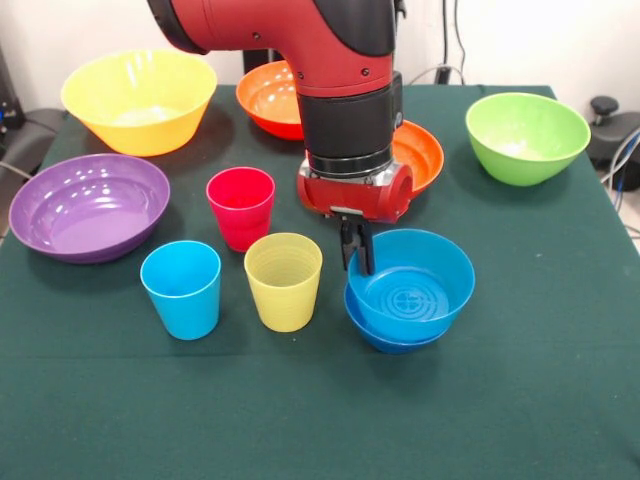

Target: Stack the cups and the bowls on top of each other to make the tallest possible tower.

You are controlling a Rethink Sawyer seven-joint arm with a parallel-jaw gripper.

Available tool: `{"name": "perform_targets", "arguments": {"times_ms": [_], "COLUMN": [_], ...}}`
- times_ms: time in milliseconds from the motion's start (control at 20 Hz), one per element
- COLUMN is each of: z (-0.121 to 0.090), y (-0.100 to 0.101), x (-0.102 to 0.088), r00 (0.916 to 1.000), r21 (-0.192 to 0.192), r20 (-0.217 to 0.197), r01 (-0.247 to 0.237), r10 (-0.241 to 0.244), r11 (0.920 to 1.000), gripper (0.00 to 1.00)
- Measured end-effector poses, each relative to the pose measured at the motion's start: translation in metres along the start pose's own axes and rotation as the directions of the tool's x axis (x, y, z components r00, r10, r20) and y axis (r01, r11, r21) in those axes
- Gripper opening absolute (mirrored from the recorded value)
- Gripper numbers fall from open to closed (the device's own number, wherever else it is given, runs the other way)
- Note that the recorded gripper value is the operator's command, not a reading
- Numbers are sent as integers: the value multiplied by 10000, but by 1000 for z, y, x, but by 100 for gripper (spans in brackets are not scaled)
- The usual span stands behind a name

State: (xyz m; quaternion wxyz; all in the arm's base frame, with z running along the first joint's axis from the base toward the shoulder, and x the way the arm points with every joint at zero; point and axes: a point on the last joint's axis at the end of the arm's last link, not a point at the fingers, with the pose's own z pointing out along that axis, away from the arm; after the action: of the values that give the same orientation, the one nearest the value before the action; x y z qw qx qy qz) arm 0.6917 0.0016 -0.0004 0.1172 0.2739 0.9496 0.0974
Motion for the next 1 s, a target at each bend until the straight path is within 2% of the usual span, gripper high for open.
{"name": "perform_targets", "arguments": {"times_ms": [800,1000], "z": [0,0], "y": [-2,-4], "x": [-2,-3], "r00": [10000,9999], "r21": [5,39], "r20": [24,90], "r01": [-22,127], "r10": [22,-127], "r11": [10000,9999], "gripper": [0,0]}}
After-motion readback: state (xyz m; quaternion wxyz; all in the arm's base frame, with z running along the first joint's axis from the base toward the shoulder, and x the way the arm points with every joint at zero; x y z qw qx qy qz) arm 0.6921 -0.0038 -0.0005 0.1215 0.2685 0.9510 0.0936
